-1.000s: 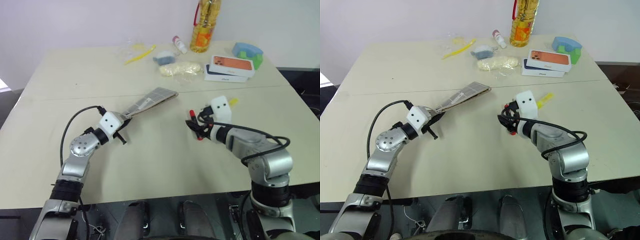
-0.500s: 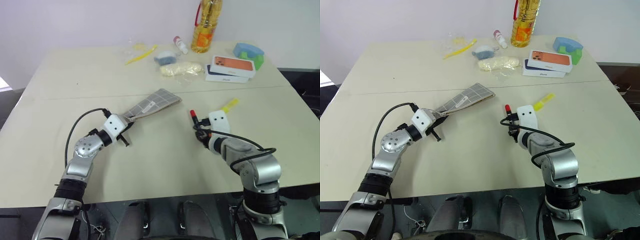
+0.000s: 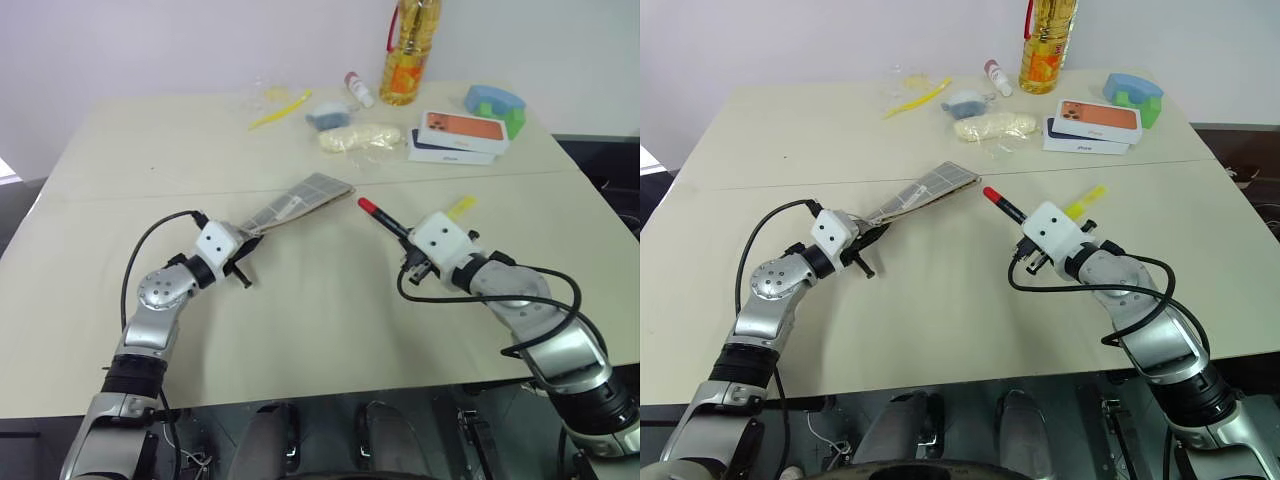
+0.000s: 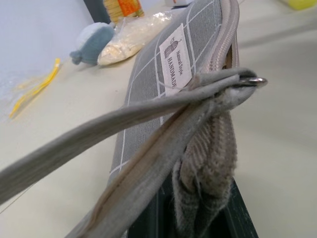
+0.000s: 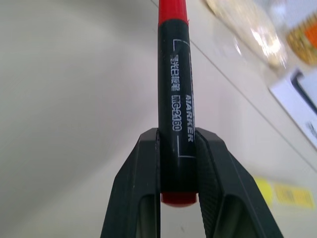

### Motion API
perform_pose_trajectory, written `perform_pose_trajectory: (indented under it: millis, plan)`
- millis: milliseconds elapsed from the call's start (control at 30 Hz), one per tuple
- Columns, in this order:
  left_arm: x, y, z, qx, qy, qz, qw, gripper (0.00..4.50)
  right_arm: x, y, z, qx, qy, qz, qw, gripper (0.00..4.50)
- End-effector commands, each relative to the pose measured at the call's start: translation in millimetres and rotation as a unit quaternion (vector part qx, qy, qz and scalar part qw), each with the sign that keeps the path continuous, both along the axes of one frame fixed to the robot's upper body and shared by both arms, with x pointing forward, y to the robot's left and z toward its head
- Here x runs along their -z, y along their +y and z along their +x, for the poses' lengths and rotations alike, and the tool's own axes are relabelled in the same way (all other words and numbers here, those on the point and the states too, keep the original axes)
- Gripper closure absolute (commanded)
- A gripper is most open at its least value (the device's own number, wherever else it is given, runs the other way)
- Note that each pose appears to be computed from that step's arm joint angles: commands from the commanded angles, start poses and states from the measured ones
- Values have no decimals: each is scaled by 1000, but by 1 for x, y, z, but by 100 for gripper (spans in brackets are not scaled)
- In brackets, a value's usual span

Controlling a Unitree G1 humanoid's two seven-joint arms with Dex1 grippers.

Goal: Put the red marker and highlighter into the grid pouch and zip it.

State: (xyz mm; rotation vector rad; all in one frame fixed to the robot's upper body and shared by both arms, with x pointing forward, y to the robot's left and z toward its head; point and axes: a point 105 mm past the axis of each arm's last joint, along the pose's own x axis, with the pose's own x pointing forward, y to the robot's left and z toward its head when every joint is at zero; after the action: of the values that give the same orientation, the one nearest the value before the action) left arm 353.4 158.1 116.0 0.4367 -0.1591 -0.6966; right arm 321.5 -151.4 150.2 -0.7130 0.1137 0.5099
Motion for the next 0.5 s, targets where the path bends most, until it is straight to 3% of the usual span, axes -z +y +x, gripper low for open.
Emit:
perform_pose_trajectory:
  millis: [33, 500]
  plan:
    - [-8, 4, -1, 6, -12, -2, 1000, 450, -16, 6, 1, -20, -35, -4, 999, 408]
    - [-6, -1, -6, 18, -13, 1, 1000, 450, -12, 17, 0, -39, -25, 1, 999, 408]
